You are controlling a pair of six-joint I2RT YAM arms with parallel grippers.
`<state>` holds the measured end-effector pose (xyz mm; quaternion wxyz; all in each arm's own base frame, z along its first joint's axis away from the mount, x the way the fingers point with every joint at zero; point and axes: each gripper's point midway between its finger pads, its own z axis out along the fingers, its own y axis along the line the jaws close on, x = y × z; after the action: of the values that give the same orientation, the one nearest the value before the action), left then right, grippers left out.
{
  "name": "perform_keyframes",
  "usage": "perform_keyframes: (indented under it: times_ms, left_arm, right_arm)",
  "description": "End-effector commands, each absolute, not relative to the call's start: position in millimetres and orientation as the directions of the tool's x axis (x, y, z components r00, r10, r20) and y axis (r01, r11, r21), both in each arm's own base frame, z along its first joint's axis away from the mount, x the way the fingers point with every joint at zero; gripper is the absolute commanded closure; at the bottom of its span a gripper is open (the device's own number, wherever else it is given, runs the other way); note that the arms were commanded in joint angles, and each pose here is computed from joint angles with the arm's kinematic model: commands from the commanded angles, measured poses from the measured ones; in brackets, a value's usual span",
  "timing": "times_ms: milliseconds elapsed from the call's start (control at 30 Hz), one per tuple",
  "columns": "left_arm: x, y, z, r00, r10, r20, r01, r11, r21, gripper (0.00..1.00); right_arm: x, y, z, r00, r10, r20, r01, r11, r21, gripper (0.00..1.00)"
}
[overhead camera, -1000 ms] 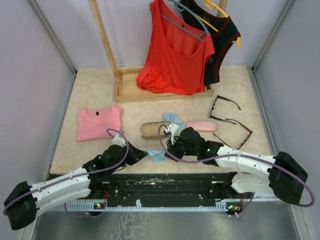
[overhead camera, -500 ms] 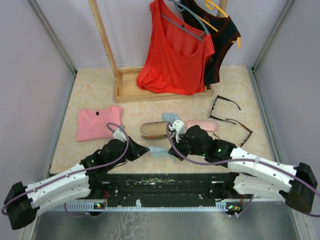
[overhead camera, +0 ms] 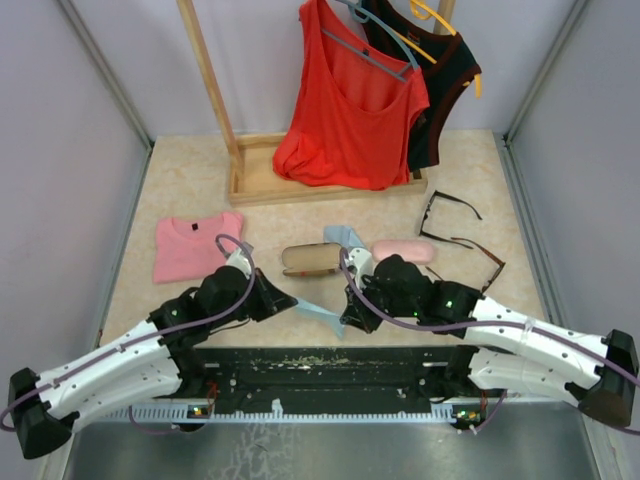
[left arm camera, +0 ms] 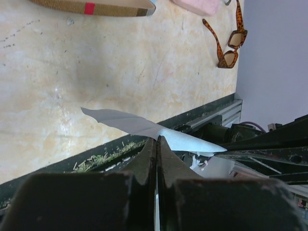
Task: Organize the sunglasses
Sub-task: Fold the glasses cleaning cloth at the center of the board.
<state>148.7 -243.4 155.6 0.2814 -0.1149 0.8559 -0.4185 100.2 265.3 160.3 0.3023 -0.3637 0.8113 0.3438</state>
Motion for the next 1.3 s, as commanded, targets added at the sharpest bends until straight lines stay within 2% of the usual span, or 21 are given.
perform_keyframes:
  times_ms: [0,267,467,567,767,1267]
  left_arm:
    - [138,-236,153,-0.842,-0.41,-0.351,0.002,0.647,-0.762,1.0]
    - [155,-251,114,-0.826,-0.429,-0.366,0.003,0.646,-0.763,1.0]
    - [181,-263,103,-0.792,-0.437,-0.426,0.042,0.656,-0.753,1.0]
    - [195,-268,100,-0.782,-0.438,-0.443,0.066,0.649,-0.758,1.0]
    - [212,-271,82,-0.794,-0.403,-0.456,0.085,0.669,-0.739,1.0]
    - [224,-290,73,-0.808,-0.29,-0.513,0.209,0.673,-0.71,1.0]
  right_arm:
    - [93,274,186,-0.594,-0.322,-0.737,-0.774,0.48,0.413,1.0]
    - [129,266,128,-0.622,-0.399,-0.674,-0.713,0.644,0.276,1.0]
    - [172,254,110,-0.585,-0.401,-0.705,-0.669,0.73,0.14,1.0]
    - [186,253,107,-0.548,-0.415,-0.726,-0.673,0.734,0.089,1.0]
    - [194,247,84,-0.52,-0.504,-0.69,-0.698,0.717,0.003,1.0]
    - [189,232,73,-0.555,-0.499,-0.666,-0.664,0.748,-0.008,1.0]
